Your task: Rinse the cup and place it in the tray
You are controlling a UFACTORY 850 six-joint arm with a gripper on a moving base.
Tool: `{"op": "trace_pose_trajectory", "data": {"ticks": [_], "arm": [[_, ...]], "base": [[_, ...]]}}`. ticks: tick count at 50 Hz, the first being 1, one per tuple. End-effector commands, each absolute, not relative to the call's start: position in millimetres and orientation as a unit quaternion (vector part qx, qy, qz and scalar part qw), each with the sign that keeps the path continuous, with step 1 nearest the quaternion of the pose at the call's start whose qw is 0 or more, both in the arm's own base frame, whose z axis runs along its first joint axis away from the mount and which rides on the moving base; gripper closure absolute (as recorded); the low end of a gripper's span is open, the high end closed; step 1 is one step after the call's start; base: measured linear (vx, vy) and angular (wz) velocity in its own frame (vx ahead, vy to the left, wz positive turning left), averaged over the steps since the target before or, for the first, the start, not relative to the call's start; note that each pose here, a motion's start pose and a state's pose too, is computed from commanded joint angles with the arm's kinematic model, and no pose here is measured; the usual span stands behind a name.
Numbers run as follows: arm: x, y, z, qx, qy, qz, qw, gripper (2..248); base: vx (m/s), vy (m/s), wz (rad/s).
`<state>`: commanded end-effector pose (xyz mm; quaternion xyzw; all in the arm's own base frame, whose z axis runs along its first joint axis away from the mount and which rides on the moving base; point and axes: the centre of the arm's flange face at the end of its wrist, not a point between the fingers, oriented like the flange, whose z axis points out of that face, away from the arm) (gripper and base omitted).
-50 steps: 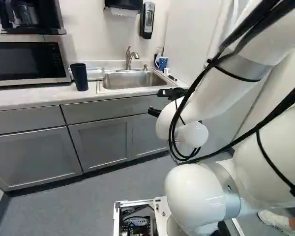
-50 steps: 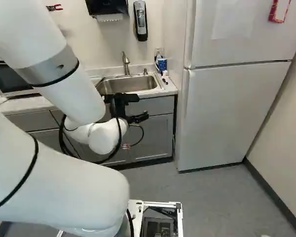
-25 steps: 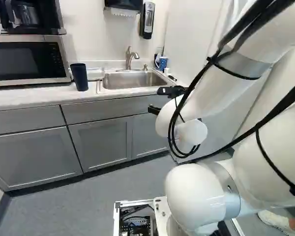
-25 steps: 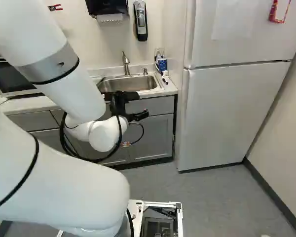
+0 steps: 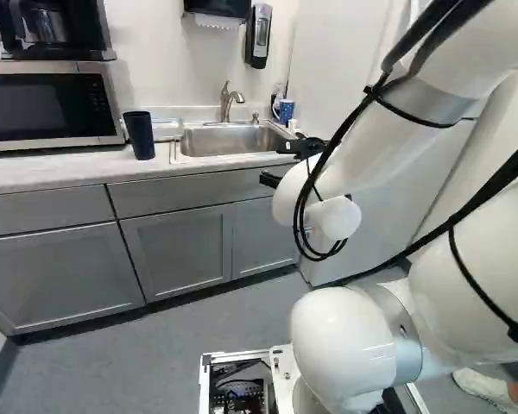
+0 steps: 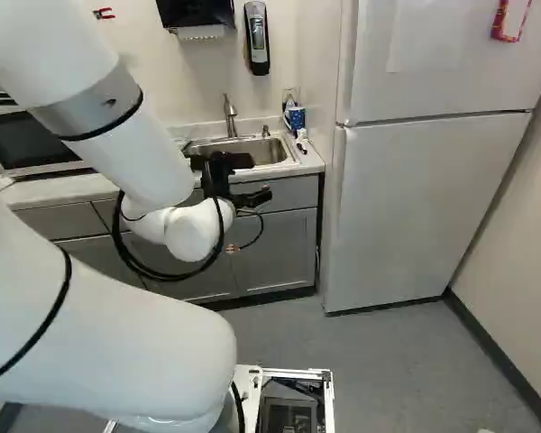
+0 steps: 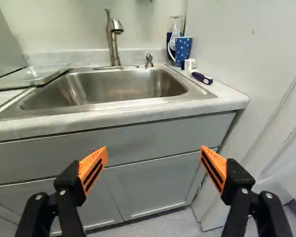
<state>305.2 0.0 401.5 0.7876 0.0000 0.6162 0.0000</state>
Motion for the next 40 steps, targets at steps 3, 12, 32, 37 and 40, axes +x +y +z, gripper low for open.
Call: {"op": "trace_pose_trajectory", "data": {"ticks": [3, 12, 32, 37, 40], "arm": [[307.6, 0.0, 404.6, 0.785, 0.000, 0.619, 0.000, 3], [312.8, 0.0, 413.5, 0.778, 0.000, 0.628, 0.000, 3], [324.4, 0.0, 433.7, 0.762, 0.000, 0.647, 0.000, 3], [327.4, 0.0, 439.0, 0.758, 0.000, 0.652, 0.000, 3], [329.1, 0.0, 441.8, 0.756, 0.000, 0.655, 0.000, 3]], "base": [[0.000, 0.000, 0.000], [0.000, 0.000, 0.000], [0.000, 0.000, 0.000], [0.000, 0.000, 0.000], [0.000, 0.000, 0.000]]}}
